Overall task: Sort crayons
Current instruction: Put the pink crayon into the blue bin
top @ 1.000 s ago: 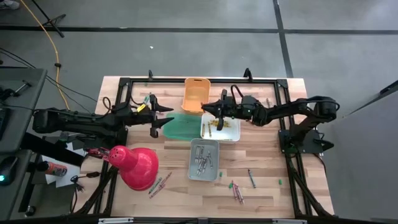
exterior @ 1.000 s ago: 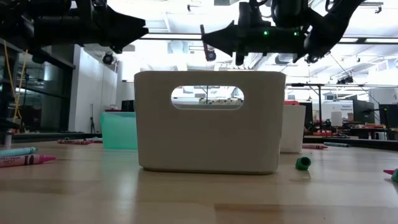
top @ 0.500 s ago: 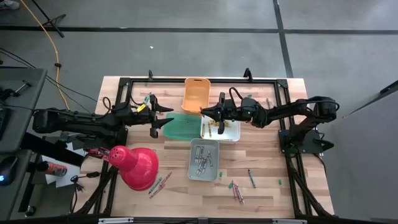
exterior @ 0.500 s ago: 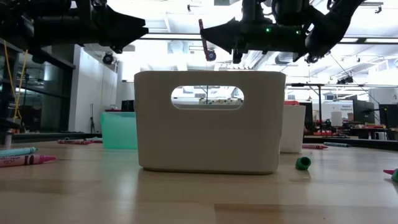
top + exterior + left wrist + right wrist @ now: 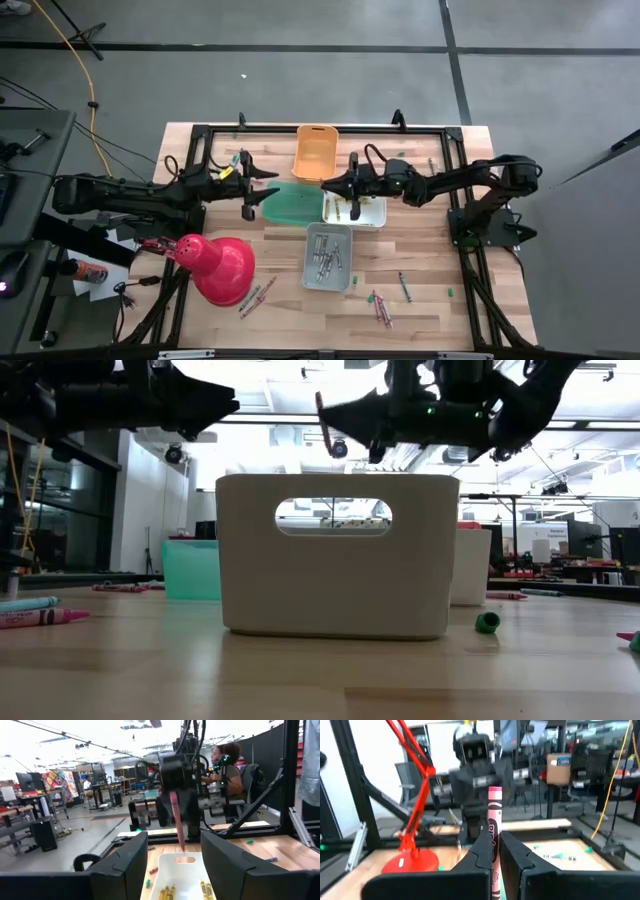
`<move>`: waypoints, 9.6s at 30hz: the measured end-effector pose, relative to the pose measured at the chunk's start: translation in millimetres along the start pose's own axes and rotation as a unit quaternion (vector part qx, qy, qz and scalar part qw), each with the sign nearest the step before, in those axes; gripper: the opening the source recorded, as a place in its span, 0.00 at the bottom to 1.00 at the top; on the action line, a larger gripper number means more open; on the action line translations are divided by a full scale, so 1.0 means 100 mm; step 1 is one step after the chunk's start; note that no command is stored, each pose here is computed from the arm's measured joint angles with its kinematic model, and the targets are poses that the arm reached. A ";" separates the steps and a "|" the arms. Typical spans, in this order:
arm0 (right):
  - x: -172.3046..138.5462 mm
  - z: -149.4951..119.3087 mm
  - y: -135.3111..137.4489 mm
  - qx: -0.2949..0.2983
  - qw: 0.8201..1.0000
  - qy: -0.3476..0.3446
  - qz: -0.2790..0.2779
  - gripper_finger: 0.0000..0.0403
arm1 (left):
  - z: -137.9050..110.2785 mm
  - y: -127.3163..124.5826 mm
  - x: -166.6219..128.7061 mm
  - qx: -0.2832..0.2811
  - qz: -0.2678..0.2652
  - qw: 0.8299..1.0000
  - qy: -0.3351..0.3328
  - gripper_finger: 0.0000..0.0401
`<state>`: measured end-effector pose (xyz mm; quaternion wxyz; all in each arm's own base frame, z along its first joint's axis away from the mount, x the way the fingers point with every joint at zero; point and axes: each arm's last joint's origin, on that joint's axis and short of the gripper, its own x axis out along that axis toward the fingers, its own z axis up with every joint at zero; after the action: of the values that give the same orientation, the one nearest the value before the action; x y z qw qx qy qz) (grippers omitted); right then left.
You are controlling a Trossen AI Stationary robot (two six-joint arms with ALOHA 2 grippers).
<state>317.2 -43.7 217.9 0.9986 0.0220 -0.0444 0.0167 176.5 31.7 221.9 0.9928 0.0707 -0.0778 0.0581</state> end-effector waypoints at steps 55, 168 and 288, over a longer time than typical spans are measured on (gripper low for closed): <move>0.72 -0.14 -0.07 -0.047 0.965 0.251 -0.059 0.58 | -0.39 0.31 -0.06 -0.126 0.313 0.838 0.428 0.42; -0.50 0.37 0.16 -0.068 0.995 0.041 -0.057 0.58 | -0.11 -0.11 0.37 0.003 -0.031 0.997 0.077 0.00; -0.76 0.35 0.00 0.009 0.894 0.187 -0.407 0.58 | -0.08 -0.05 0.36 -0.014 -0.001 0.991 0.132 0.44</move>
<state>238.5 -47.7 245.5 0.9077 0.0439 0.1566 -0.3869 213.3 31.8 219.6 0.9954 0.0485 0.0528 0.0643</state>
